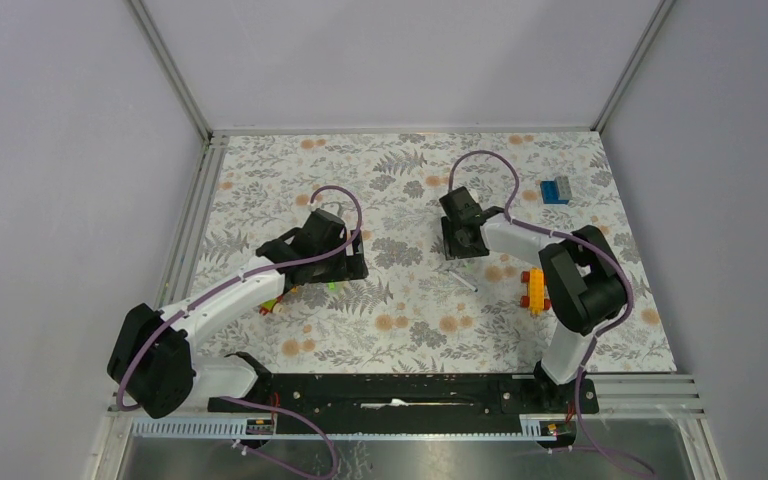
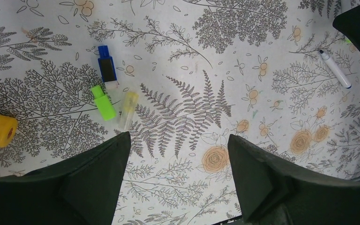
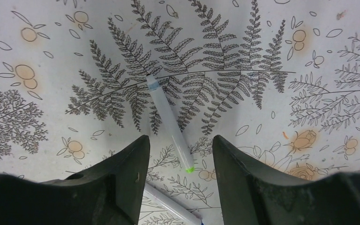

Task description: Insert the pens into the pen caps

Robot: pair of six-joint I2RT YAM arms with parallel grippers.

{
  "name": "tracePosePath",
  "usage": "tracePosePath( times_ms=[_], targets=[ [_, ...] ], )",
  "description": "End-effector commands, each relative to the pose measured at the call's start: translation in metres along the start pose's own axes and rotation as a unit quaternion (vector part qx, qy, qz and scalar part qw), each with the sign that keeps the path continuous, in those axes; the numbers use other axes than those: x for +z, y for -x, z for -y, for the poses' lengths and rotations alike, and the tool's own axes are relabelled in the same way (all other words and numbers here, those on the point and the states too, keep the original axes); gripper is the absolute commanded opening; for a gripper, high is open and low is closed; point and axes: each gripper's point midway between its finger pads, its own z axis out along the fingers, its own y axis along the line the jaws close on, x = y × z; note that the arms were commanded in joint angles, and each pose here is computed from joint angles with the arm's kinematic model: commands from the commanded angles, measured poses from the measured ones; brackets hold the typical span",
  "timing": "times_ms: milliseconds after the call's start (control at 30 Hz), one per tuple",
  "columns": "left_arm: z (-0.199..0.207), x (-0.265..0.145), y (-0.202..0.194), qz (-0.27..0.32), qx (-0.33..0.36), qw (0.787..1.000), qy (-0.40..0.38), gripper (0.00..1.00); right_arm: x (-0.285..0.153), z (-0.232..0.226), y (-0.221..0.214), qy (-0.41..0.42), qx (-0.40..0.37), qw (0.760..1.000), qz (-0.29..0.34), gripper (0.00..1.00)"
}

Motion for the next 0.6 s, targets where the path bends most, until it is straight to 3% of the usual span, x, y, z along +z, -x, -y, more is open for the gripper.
tracePosePath(
  times_ms=[0,133,400,567],
  targets=[
    [0.004,-0.004,0.010,0.025,-0.005,1.000,-0.006,0.82,0.004,-0.006,0.014,0.022,0.008,1.000,0.007,0.58],
    [0.003,-0.004,0.011,0.026,-0.005,1.000,-0.004,0.82,0.008,-0.006,0.008,0.025,0.004,1.000,-0.004,0.52],
    [0.003,-0.001,0.010,0.022,-0.004,1.000,-0.002,0.82,0.019,-0.008,-0.010,0.032,0.002,0.999,-0.035,0.31],
    [0.003,0.000,0.010,0.022,-0.004,1.000,0.000,0.81,0.022,-0.006,-0.017,0.028,-0.006,0.999,-0.046,0.06]
  ],
)
